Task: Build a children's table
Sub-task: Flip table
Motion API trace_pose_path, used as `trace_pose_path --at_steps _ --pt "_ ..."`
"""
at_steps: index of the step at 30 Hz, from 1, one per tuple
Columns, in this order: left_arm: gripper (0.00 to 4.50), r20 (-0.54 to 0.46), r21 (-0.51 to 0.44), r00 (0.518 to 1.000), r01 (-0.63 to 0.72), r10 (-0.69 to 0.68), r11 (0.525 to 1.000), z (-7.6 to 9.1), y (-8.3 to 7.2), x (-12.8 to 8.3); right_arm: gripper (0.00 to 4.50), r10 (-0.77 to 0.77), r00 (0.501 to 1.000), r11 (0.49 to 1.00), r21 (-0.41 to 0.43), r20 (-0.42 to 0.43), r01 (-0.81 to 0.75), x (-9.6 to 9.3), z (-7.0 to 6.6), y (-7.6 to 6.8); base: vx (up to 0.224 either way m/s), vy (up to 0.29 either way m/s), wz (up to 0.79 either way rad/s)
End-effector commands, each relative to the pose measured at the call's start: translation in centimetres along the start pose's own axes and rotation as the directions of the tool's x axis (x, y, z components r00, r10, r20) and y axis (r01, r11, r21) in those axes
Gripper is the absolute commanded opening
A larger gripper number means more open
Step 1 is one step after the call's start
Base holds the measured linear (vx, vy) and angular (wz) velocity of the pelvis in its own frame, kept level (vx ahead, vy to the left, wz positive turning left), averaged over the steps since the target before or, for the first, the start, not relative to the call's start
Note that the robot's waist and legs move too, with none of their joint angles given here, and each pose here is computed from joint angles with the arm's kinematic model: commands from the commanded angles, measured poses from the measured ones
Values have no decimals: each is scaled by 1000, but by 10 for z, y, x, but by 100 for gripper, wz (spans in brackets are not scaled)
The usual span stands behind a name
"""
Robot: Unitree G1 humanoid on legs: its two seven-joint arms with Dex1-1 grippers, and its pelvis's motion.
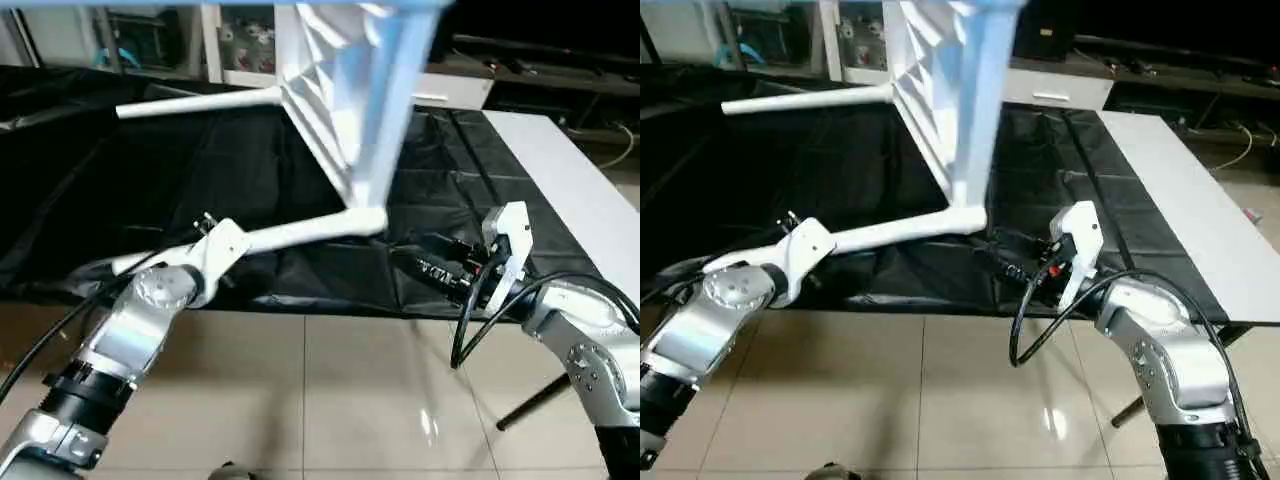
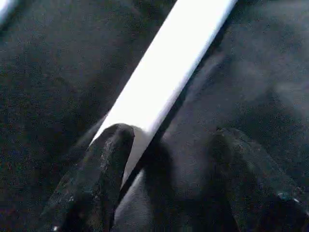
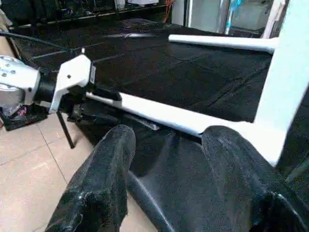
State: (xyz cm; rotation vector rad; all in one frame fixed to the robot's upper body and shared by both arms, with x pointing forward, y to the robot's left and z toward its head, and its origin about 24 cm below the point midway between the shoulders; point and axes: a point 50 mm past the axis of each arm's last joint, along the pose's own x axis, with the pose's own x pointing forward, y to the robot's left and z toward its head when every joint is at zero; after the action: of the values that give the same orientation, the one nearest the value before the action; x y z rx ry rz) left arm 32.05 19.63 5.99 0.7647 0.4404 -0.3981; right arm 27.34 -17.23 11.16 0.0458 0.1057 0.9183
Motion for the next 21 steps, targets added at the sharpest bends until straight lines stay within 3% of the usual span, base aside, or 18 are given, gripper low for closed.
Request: trace_pose_path --at_steps 1,4,7,8,10,12,15,18,21 --pt "310 -14 53 999 -36 37 998 -2 5 1 254 -11 1000 1000 -21 -7 11 -1 1 -1 0 0 0" --pt "310 2 40 1000 -23 23 999 -2 2 -2 254 -11 1000 1000 -23 -5 11 0 1 -1 0 0 0" --pt "310 105 -54 994 -31 36 998 8 2 -7 254 -19 1000 1000 -18 11 19 -1 2 0 0 0 0" --pt "310 227 -180 972 -15 56 983 20 -1 -13 254 -39 998 999 3 46 39 -2 5 1 0 0 0" --pt "310 307 -297 947 -2 98 955 28 -4 -21 254 -78 993 997 28 93 76 -3 9 1 0 0 0" --pt "310 378 -349 911 -25 165 937 36 -4 -32 254 -181 973 983 63 141 174 -4 11 -2 0 0 0" --pt "310 480 -416 826 -84 297 905 53 -2 -45 254 -387 906 922 54 171 384 -6 2 -5 0 0 0" --pt "310 484 -470 794 -120 368 875 57 3 -49 254 -484 859 875 58 169 481 -4 -7 -6 0 0 0" --pt "310 471 -501 791 -126 392 856 58 5 -48 254 -546 818 836 69 180 544 -2 -8 -10 6 66 11"
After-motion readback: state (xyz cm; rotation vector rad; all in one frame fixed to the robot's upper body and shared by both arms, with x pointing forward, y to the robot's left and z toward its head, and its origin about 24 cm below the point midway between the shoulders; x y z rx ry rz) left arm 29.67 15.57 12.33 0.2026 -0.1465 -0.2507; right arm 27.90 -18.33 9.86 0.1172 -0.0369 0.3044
